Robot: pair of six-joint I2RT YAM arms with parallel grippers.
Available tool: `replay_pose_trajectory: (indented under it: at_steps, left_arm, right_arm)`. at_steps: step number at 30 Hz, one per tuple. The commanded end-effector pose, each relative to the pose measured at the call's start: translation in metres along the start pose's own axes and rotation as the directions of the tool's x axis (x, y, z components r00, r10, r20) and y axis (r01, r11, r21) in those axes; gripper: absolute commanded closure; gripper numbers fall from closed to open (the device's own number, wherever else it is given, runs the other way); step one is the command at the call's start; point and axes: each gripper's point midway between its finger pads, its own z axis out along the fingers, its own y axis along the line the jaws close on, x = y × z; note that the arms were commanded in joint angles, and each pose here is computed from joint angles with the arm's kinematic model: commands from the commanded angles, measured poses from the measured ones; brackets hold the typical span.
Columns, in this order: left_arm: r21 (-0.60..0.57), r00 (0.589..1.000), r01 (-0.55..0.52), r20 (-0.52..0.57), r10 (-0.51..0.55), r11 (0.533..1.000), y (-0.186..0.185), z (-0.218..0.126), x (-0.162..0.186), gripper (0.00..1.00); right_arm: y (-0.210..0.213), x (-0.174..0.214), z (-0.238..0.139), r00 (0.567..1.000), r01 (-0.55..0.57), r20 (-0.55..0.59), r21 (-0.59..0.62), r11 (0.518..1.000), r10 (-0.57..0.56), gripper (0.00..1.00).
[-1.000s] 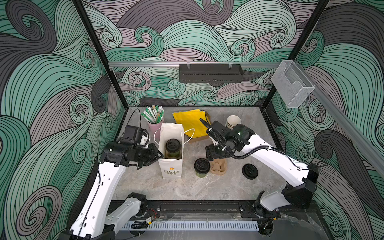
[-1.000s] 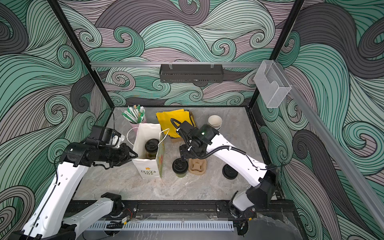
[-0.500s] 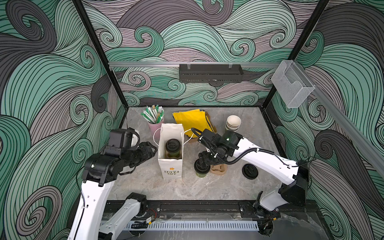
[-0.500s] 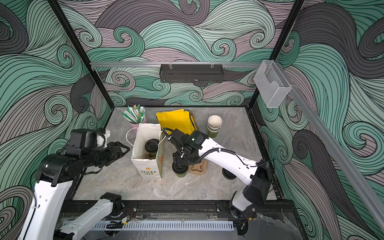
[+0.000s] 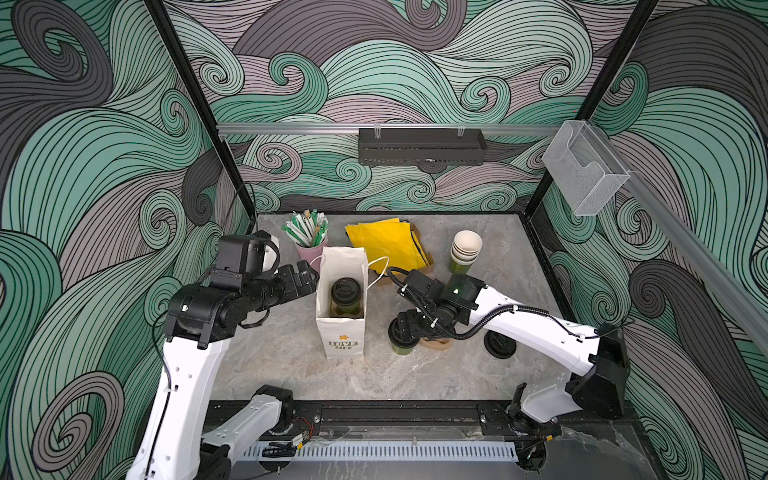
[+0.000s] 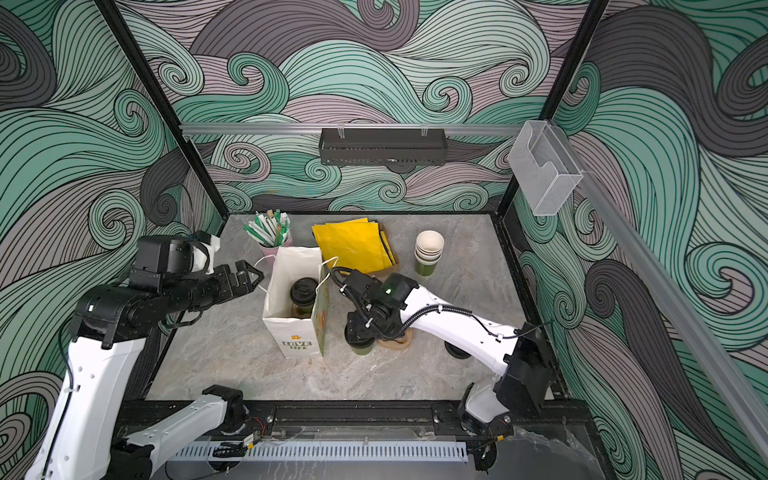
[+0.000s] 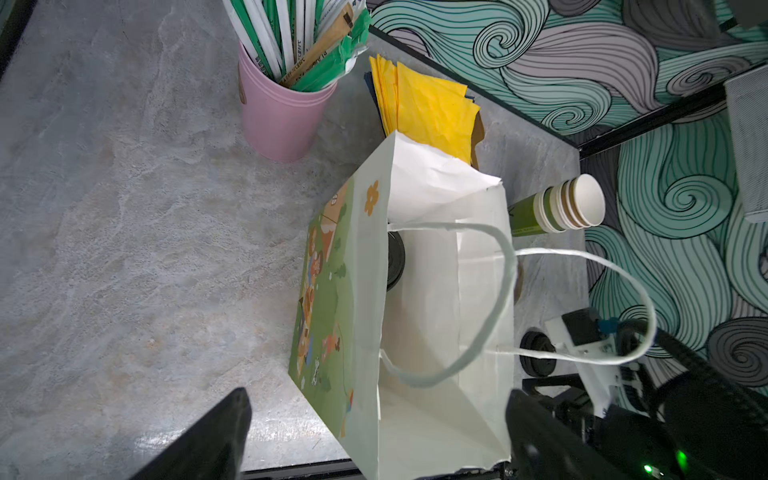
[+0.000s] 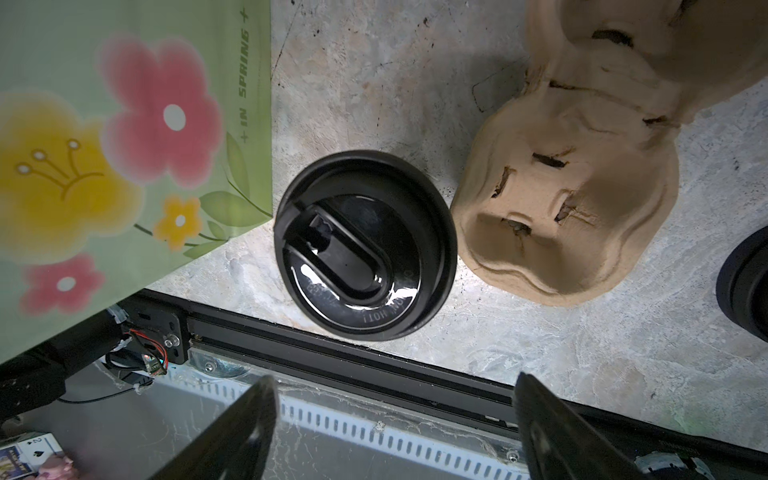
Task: Pack the takeout coffee
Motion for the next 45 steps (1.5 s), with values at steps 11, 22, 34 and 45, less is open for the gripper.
replay_pose_trajectory:
  at_steps: [11,22,34,45]
  left_arm:
    - [0.038,0.996,-0.081,0.045,0.079,0.996,-0.019,0.028,-0.039,0.13]
    - [0.048,0.99,-0.016,0.144,0.009,0.999,-0.021,0.022,-0.057,0.28]
    - [0.036,0.992,-0.055,0.119,0.05,0.998,-0.017,0.02,-0.046,0.73]
    - [0.012,0.985,0.018,0.172,-0.02,1.0,-0.005,0.007,-0.039,1.0]
  right_arm:
    - [0.05,-0.03,-0.097,0.973,0.058,0.232,-0.282,0.958,0.009,0.19]
    - [0.117,-0.067,-0.103,0.95,0.179,0.302,-0.322,0.93,-0.079,0.3]
    - [0.127,-0.092,-0.072,0.945,0.148,0.318,-0.202,0.968,-0.078,0.66]
    - [0.123,-0.102,-0.07,0.947,0.174,0.3,-0.176,0.969,-0.116,0.96]
